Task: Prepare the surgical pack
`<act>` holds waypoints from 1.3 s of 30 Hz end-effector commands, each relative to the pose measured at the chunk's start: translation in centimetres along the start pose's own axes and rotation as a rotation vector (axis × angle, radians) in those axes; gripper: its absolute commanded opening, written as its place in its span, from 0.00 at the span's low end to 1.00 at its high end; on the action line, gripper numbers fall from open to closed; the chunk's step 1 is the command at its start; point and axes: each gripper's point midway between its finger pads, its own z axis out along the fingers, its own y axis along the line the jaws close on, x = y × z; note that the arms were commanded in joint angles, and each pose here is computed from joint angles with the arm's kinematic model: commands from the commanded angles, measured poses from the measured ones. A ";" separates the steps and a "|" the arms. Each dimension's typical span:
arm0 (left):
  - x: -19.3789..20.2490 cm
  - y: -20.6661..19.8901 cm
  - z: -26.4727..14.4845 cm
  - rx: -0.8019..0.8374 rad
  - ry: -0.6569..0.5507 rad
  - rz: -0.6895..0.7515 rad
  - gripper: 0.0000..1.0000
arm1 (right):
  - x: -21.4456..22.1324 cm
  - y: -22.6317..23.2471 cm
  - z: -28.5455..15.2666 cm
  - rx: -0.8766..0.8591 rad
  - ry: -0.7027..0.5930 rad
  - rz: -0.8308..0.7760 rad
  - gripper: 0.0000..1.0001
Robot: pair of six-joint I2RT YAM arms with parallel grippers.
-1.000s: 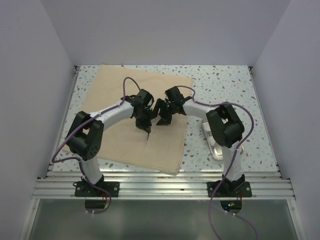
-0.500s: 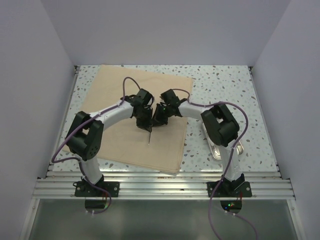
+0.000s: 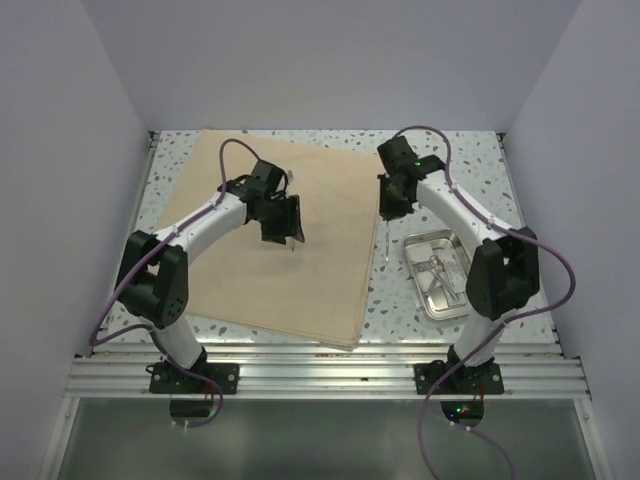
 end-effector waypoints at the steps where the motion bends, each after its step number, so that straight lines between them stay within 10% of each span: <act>1: -1.2 -0.6 0.2 0.007 -0.016 0.014 0.56 | 1.4 -10.0 -5.5 0.479 -0.016 -0.237 0.00; 14: -4.9 4.5 3.2 -0.378 -0.064 0.004 0.56 | 4.3 -18.1 -2.3 0.899 0.119 -0.347 0.07; 21: -5.6 5.2 5.4 -0.469 -0.059 0.036 0.51 | 4.6 -15.3 -2.8 0.709 0.112 -0.257 0.53; 39: -3.5 6.8 10.1 -0.586 0.032 0.011 0.43 | 3.5 -11.0 -6.5 0.434 0.008 -0.209 0.61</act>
